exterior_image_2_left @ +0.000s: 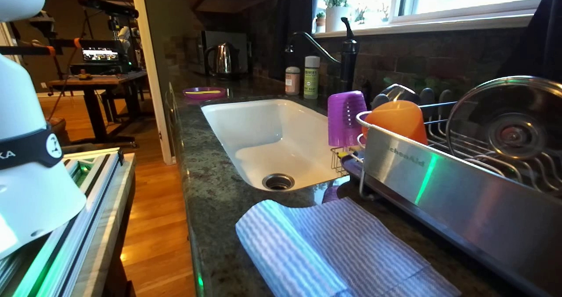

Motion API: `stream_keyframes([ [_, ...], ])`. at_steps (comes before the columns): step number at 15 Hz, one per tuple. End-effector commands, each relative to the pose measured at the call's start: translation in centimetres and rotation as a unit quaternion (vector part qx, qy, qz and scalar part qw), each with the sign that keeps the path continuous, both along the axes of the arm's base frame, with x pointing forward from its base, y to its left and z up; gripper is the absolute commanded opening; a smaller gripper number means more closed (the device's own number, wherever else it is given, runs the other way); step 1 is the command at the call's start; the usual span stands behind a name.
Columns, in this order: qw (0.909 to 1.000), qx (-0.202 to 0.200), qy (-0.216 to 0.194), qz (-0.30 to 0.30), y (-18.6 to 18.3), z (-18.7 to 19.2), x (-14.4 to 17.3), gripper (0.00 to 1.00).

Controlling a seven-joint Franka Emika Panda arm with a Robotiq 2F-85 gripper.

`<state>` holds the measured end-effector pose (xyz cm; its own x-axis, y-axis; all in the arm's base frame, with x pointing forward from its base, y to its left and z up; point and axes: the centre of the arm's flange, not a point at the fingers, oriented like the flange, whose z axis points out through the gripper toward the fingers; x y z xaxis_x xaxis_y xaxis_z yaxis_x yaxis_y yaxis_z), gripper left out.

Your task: Remove the lid from the dish rack and place it on the plate on the counter top

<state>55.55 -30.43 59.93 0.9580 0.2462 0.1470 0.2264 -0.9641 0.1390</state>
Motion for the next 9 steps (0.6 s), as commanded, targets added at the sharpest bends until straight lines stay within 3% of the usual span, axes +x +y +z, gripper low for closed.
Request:
stream_keyframes([
  [1, 1.0, 0.001, 0.0, 0.001, 0.05, -0.11, 0.2, 1.0],
  [8, 1.0, -0.001, -0.007, 0.003, 0.07, 0.6, 0.27, 1.0],
  [9, 0.9995, 0.024, 0.004, -0.02, 0.72, -0.14, 1.03, 1.0],
])
